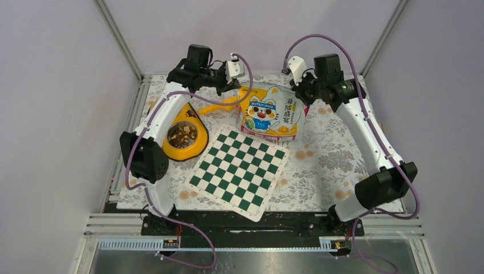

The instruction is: Serve the pet food

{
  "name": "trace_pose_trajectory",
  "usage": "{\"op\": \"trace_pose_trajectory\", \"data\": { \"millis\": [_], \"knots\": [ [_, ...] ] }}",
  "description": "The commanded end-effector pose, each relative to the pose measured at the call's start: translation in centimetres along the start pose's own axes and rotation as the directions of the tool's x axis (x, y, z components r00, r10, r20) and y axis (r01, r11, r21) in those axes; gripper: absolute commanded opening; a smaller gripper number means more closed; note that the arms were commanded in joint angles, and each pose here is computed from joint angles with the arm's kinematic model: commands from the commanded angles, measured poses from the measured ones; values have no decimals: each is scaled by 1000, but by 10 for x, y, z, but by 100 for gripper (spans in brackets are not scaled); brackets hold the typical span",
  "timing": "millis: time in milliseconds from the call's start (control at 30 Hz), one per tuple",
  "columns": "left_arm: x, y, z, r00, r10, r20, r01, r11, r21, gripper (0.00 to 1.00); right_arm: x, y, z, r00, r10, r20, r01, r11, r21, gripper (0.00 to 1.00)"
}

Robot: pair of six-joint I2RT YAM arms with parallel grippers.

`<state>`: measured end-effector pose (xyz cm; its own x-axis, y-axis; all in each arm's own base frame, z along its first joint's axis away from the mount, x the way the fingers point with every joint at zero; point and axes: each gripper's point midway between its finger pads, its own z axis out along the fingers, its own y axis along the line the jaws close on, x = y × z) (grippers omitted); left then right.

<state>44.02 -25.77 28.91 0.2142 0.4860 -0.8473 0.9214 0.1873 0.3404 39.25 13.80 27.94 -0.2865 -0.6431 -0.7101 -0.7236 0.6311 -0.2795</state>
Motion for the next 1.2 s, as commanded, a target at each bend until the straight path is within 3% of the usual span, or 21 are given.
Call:
{"op": "trace_pose_trajectory", "data": {
  "millis": [0, 133, 367, 500, 600, 667, 767, 833, 867, 967, 1167],
  "knots": [
    [-53, 69, -82, 951, 287, -111, -308, 878, -367, 0, -70, -82, -112, 954, -184, 239, 42, 867, 497, 0],
    [-26, 58, -75, 916, 327, -231, -395, 833, -387, 0, -47, -74, -93, 955, -198, 221, 64, 865, 498, 0],
    [48, 37, -47, 822, 357, -444, -533, 756, -379, 0, 40, -84, -30, 987, -156, -30, 145, 810, 569, 0],
    [77, 23, -41, 804, 337, -490, -533, 774, -342, 0, 59, -75, -13, 988, -134, -82, 157, 839, 521, 0],
    [60, 15, -39, 864, 295, -407, -451, 814, -366, 0, 33, -55, -20, 995, -101, 24, 83, 910, 406, 0],
    [34, 16, -37, 916, 261, -305, -371, 842, -391, 15, 3, -28, -25, 985, -91, 148, 52, 967, 250, 5],
    [-14, 14, -29, 964, 241, -117, -267, 886, -380, 37, -31, 3, -39, 964, -2, 265, -14, 998, 58, 23],
    [-40, 10, -25, 976, 220, -2, -206, 912, -356, 47, -47, 13, -48, 947, 49, 319, -49, 999, -9, 47],
    [-50, 7, -22, 976, 212, 44, -185, 923, -339, 51, -51, 16, -50, 941, 71, 332, -64, 997, -31, 53],
    [-73, 3, -17, 975, 171, 144, -123, 949, -289, 58, -62, 21, -58, 922, 159, 352, -141, 987, -77, 56],
    [-87, -11, -1, 968, 166, 189, -131, 974, -184, 65, -73, 29, -56, 909, 226, 349, -180, 971, -159, 65]
  ]
}}
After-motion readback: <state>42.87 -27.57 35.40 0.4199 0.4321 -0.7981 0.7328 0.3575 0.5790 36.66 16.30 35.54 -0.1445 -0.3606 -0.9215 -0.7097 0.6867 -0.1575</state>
